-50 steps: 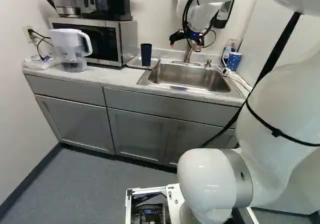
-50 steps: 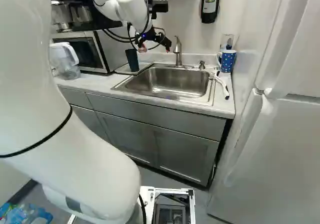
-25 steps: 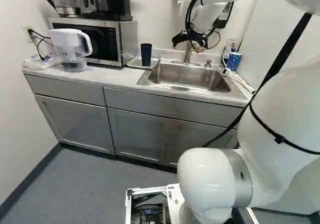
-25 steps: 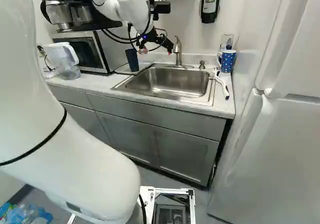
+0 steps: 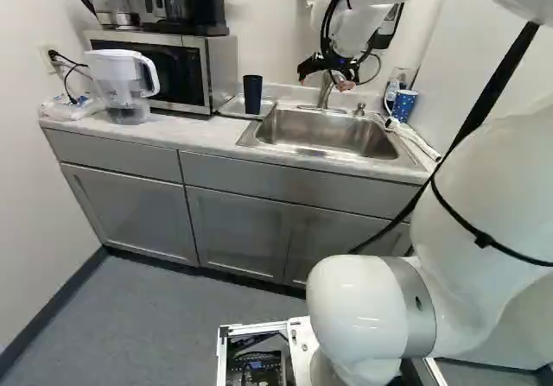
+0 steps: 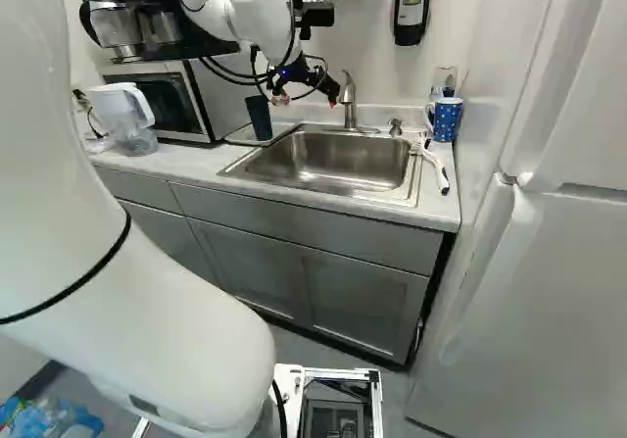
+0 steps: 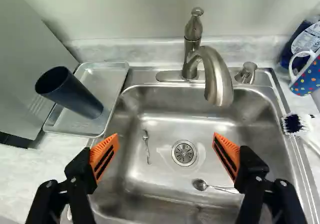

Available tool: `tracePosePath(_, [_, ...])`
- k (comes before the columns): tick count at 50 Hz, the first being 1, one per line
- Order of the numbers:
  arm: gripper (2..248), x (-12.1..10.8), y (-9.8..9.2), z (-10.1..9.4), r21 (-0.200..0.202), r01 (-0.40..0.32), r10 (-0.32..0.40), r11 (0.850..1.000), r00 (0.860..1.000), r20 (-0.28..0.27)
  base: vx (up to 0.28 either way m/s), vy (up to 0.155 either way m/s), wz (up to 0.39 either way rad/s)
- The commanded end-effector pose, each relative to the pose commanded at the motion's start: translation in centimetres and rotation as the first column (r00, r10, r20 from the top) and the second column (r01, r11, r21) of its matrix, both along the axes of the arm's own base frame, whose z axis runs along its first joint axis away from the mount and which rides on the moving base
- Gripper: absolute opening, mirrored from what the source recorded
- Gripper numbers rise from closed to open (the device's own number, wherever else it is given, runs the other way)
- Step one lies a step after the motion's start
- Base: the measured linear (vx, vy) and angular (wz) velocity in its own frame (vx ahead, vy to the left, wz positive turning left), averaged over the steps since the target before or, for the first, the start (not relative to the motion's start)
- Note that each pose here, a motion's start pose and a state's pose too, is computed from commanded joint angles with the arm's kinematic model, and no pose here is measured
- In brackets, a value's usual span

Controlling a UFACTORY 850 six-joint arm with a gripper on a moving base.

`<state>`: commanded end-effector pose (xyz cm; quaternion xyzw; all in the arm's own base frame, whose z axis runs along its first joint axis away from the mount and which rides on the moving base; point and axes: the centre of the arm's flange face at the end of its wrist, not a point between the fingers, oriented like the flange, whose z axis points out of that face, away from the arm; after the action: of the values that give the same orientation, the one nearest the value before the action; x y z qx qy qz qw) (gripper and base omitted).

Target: Rinse the cup and place it in the tray

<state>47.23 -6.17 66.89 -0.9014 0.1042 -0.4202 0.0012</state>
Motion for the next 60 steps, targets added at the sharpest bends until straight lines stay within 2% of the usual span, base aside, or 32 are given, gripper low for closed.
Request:
tracePosePath(43, [247, 0.0, 0.0, 0.0, 0.0, 0.0, 0.0, 1.0, 1.0, 0.0, -0.001, 0.0, 0.0])
tracePosePath(60, [247, 0.0, 0.0, 0.0, 0.0, 0.0, 0.0, 1.0, 1.0, 0.0, -0.085, 0.002, 0.008])
